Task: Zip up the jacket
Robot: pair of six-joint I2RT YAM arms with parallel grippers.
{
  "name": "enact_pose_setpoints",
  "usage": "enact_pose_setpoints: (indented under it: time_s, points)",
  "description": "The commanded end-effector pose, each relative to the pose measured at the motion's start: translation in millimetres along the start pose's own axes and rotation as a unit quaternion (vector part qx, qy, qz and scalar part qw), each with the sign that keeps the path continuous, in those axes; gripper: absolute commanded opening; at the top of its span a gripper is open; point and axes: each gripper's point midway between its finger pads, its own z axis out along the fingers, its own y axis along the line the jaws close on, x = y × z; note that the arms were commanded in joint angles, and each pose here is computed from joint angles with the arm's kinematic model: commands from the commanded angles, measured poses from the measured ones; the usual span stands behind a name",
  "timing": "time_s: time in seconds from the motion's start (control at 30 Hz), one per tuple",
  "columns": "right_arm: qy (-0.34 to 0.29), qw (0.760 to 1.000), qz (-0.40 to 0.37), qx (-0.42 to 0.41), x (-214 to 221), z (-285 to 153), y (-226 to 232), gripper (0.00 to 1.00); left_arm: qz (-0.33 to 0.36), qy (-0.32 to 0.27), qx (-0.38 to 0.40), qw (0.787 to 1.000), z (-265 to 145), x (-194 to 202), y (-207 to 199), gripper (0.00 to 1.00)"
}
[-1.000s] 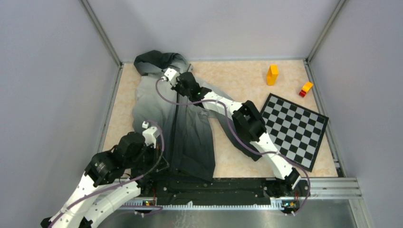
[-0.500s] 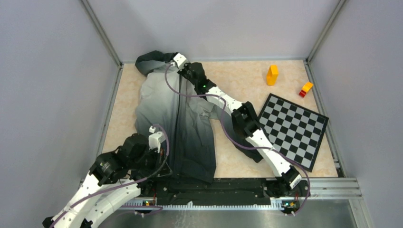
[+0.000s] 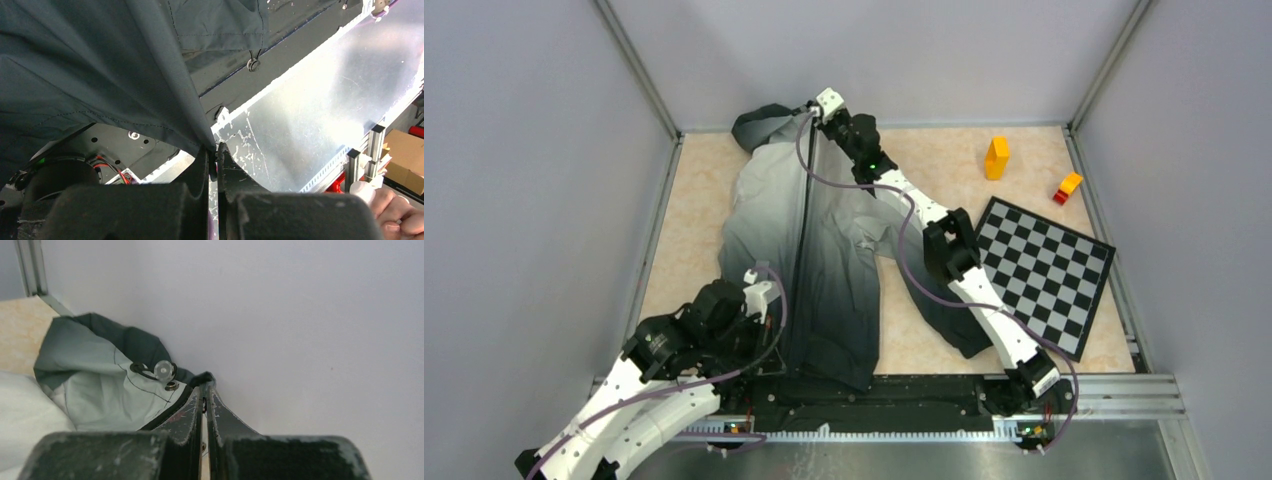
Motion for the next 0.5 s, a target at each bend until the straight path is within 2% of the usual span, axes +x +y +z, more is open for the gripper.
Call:
enact_pose_setpoints:
  time_s: [0.0, 0.1, 0.13, 0.17, 0.23, 0.3, 0.37, 0.47]
  points:
    - [-0.091, 0.994, -0.001, 0.057, -48.0, 2.1, -55.2, 0.00, -0.030, 0.045, 0.007, 0.999, -3.5, 17.1, -4.2, 0.00]
    - [-0.085, 0.995, 0.005, 0.046, -45.3, 2.2, -50.7, 0.00, -0.030, 0.029, 0.006, 0.999, 1.6, 5.6, -5.9, 0.00]
    - [-0.082, 0.996, 0.009, 0.044, -42.8, 1.9, -48.8, 0.00, -0.029, 0.023, 0.007, 0.999, 3.3, 0.8, -7.2, 0.06]
    - [-0.078, 0.996, 0.015, 0.044, -40.1, 1.5, -47.5, 0.06, -0.027, 0.015, 0.009, 0.999, 4.5, -4.9, -9.1, 0.11]
    - [-0.064, 0.997, 0.025, 0.044, -35.3, 1.4, -45.3, 0.38, -0.024, -0.005, 0.008, 1.000, 3.6, -17.6, -13.1, 0.28]
    - [-0.049, 0.997, 0.035, 0.047, -38.7, 0.7, -46.8, 0.63, -0.018, -0.022, 0.010, 1.000, 0.4, -27.8, -17.5, 0.45]
    - [-0.032, 0.998, 0.044, 0.043, -45.7, -1.6, -46.6, 0.74, -0.010, -0.038, 0.017, 0.999, -4.2, -35.9, -23.2, 0.59]
    - [0.009, 0.997, 0.060, 0.046, -59.9, -10.2, -48.5, 0.82, 0.008, -0.075, 0.042, 0.996, -12.8, -49.4, -35.9, 0.69]
